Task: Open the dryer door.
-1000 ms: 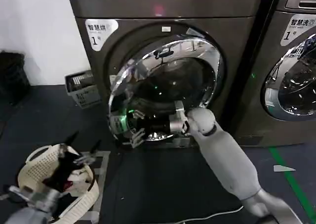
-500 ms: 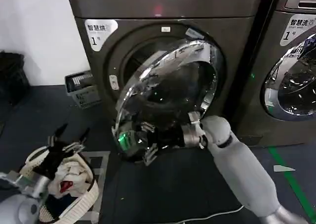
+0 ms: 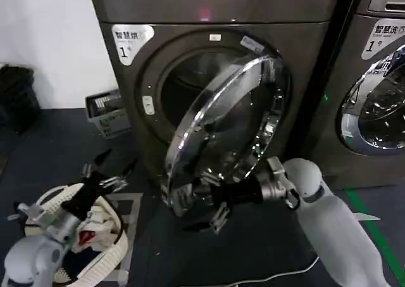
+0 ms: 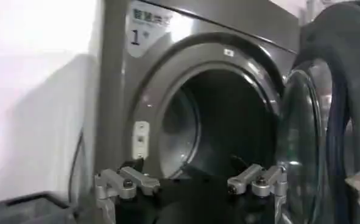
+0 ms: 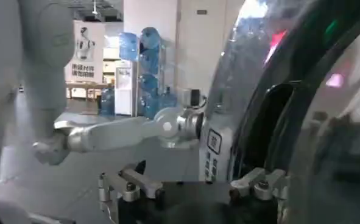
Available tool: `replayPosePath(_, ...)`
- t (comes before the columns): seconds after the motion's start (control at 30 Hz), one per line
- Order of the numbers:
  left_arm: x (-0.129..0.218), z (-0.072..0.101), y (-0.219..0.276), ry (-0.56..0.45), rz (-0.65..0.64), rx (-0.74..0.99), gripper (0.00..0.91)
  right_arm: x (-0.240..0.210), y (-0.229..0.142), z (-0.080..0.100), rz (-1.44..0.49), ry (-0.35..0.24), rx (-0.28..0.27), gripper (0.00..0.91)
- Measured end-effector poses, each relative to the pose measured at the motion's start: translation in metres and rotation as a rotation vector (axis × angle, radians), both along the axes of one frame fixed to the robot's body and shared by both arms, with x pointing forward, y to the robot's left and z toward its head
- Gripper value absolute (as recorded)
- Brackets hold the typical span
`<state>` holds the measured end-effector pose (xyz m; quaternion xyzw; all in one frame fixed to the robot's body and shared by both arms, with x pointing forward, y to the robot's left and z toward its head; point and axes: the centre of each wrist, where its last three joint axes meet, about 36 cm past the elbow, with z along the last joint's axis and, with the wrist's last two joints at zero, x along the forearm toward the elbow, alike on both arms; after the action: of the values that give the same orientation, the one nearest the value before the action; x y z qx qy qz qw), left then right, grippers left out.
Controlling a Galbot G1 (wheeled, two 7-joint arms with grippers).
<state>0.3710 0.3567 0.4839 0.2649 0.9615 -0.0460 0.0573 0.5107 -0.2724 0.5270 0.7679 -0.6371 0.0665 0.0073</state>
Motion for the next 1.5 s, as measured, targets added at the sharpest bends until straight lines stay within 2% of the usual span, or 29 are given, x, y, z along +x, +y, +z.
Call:
replayPosePath(0.3, 0.020, 0.003, -0.014, 0.011, -0.095, -0.030, 0.907, -0.008, -0.061, 0.004, -0.108, -0.022, 0.003, 0.907)
replayPosePath(0.57, 0.041, 0.003, -0.030, 0.022, -0.183, -0.014, 0.907, -0.024, -0.135, 0.017, -0.292, -0.068, -0.046, 0.907)
replayPosePath(0.73, 0.054, -0.005, -0.048, 0.039, -0.250, -0.008, 0.907, -0.046, -0.186, 0.022, -0.442, -0.092, -0.057, 0.907)
replayPosePath(1.03, 0.081, -0.016, -0.082, 0.057, -0.355, -0.008, 0.907, -0.109, -0.269, 0.022, -0.760, -0.125, -0.018, 0.907)
replayPosePath(1.13, 0.086, -0.018, -0.090, 0.051, -0.387, 0.003, 0.907, -0.135, -0.294, 0.024, -0.937, -0.140, 0.022, 0.907)
replayPosePath(1.3, 0.088, -0.019, -0.108, 0.030, -0.458, 0.006, 0.907, -0.180, -0.320, 0.031, -1.224, -0.237, 0.107, 0.907)
replayPosePath(1.4, 0.088, -0.019, -0.117, 0.025, -0.486, 0.020, 0.907, -0.205, -0.327, 0.034, -1.387, -0.312, 0.136, 0.907)
replayPosePath(1.5, 0.088, -0.020, -0.127, 0.027, -0.518, 0.028, 0.907, -0.228, -0.328, 0.036, -1.559, -0.364, 0.162, 0.907)
